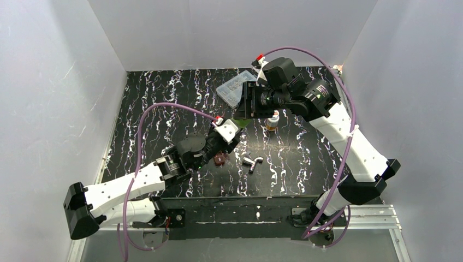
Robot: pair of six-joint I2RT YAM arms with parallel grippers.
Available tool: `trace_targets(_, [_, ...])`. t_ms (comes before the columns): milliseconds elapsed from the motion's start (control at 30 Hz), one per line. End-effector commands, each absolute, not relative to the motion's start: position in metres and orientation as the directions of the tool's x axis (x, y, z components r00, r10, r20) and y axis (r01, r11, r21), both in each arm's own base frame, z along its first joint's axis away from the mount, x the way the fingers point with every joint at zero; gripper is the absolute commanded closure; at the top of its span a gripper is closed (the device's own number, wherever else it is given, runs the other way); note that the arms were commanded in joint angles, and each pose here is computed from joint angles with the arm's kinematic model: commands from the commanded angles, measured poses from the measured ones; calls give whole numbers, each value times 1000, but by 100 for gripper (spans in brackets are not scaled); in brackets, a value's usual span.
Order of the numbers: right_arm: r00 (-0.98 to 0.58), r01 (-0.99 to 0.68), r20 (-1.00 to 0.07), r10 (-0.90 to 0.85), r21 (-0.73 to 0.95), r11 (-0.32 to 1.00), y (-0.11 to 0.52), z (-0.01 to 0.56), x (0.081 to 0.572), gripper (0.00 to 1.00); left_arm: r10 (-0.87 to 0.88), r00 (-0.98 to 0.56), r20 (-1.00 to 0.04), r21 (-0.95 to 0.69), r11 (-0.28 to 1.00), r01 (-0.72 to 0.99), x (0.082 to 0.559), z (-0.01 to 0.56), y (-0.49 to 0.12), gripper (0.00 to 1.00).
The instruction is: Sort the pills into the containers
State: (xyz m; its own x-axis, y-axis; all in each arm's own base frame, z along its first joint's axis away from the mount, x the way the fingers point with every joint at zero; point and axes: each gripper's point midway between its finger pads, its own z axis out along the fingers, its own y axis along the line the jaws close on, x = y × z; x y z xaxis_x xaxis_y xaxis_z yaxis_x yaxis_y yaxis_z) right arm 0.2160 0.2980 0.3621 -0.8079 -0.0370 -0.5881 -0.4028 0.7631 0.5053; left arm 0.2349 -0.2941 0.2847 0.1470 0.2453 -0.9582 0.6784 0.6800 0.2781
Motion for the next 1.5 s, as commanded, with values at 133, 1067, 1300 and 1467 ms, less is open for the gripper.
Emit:
trace_targets(133, [-762,-515,-642,-80,527,676,300,382,201,71,71,119,-990,136,660,739,224,319,-287,100])
trace_targets(1067, [-745,-571,-663,-68,582,579,301,419,187,2,-2,101,-995,83,551,830,213,336,-272,100])
trace_targets(1300, [-800,-445,-599,21,617,650,307,409,207,2,122,252,-960,264,697,667,228,325,-272,100])
trace_targets(1467, [-821,-387,-571,23,585,713,303,388,215,2,135,302,-944,292,767,571,238,330,-267,100])
